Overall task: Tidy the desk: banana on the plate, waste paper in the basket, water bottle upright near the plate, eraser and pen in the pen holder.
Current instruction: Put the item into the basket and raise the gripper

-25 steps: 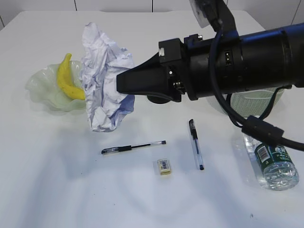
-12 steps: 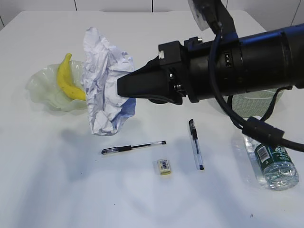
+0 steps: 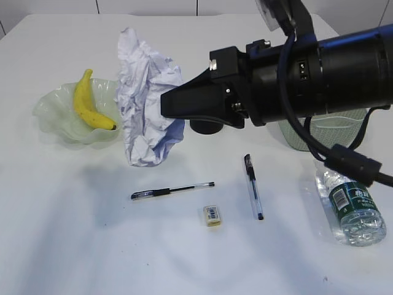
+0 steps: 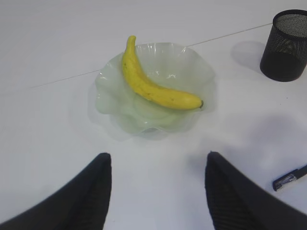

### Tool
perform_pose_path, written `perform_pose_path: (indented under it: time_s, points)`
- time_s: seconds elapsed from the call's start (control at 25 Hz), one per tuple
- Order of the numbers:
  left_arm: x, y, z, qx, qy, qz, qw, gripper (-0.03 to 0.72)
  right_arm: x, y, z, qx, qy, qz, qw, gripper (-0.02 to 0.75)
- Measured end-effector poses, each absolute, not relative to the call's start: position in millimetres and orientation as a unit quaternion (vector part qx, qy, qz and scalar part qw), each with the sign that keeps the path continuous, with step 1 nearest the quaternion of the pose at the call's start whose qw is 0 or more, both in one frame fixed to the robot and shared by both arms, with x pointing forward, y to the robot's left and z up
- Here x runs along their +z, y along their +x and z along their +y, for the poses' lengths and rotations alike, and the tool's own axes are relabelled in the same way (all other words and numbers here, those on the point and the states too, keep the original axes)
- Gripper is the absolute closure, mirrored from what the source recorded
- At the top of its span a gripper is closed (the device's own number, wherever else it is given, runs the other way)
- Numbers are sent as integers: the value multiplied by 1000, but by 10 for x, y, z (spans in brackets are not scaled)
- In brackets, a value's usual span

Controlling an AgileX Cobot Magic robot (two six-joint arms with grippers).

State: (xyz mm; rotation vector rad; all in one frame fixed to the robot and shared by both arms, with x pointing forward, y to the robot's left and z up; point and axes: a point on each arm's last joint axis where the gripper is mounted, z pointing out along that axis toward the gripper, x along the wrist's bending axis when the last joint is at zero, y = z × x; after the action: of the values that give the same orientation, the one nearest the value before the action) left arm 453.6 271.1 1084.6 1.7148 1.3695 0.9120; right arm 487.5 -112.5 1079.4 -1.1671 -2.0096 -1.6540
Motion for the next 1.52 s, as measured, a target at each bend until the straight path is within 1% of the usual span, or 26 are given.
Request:
perform_pose_path:
  time_s: [0.6,0.88,1.12,1.24,1.52]
  points:
    - [10846,4535,2704,348,663,543,381,256,10739,4883,-1164,-542,-432,-709,127,738]
    - [10842,4532,2704,346,664,544,379,256,10774,4870,-1210,-535,-438,-716,99,738]
    - [10841,4532,2704,346,664,544,379,257,10736,4879,-1262,-510,-453,-726,82,738]
    - [10841,4532,2704,345,664,544,379,258,10731,4932,-1368,-504,-472,-720,72,738]
    - [10840,4531,2703,344,663,545,379,258,10779,5108,-1813,-507,-524,-684,35,738]
